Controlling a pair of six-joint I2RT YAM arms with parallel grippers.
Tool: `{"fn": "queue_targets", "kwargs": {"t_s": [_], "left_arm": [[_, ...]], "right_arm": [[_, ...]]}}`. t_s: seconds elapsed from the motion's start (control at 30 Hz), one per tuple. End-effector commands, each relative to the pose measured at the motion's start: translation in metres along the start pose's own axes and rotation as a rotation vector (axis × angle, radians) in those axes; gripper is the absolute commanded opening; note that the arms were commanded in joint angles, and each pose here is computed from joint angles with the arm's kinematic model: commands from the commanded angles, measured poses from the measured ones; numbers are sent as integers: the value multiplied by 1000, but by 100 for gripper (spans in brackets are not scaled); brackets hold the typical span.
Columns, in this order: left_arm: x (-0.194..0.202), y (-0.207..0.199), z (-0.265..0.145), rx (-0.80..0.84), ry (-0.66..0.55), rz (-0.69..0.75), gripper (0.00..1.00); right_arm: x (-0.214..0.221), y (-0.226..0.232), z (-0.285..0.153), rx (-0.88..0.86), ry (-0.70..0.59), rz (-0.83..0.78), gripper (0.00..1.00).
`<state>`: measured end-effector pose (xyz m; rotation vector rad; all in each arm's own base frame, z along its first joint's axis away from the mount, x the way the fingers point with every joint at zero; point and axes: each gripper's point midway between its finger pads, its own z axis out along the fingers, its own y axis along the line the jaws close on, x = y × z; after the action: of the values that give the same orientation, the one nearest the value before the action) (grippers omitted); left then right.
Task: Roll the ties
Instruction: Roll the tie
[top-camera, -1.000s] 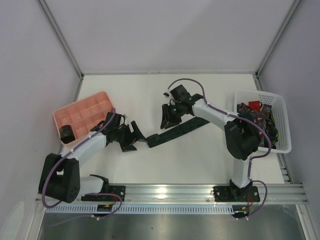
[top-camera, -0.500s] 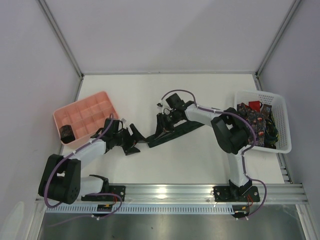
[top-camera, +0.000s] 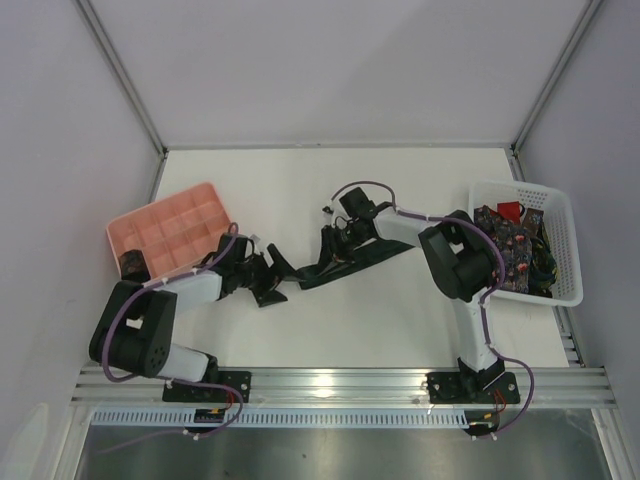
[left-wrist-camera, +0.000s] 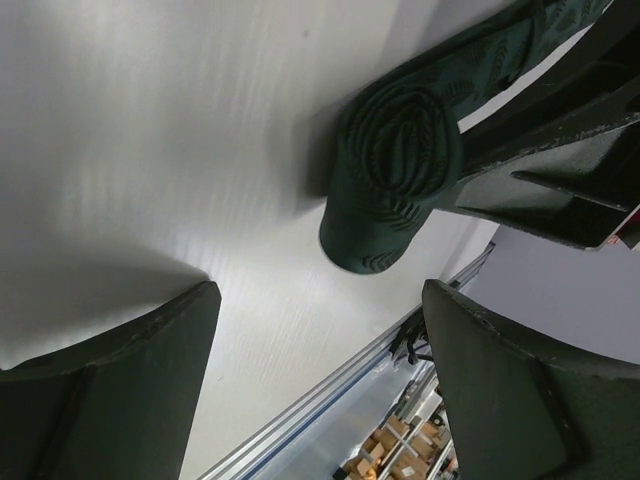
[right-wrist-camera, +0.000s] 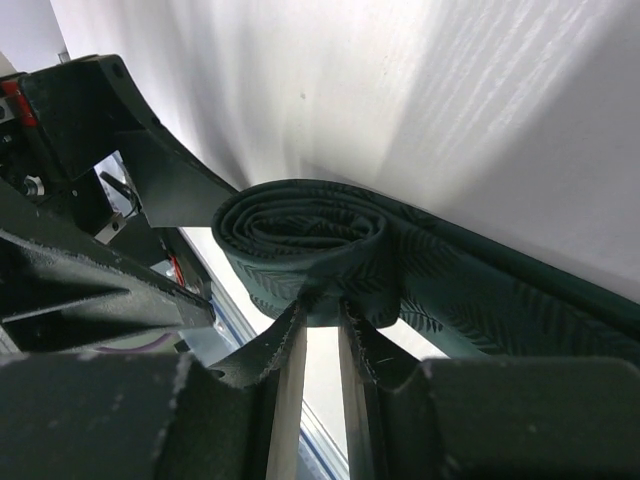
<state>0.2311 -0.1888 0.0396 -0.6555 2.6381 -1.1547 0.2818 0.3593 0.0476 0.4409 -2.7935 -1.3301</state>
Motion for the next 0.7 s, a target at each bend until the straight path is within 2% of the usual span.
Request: {"fn": "queue_targets", "kwargs": {"t_s": [0.0,0.17,0.43,0.53,0.67], "left_arm": [[-18,-30,12,57,-28,83,89],[-30,-42,31,30,-42,151,88],[-41,-38,47,-36,-54,174,85],[-42,-36,49,-59,-45,179,81],[-40,-36,51,-61,-34,168,69]], "right_arm": [[-5,-6,2,-15,-10,-14,25],[-7,-6,4,-43,-2,10,24],[-15,-6,5,-65,-12,28,24],[-17,-5,5,-65,-12,32,25],[-22,-7,4,-69,-23,46,25]]}}
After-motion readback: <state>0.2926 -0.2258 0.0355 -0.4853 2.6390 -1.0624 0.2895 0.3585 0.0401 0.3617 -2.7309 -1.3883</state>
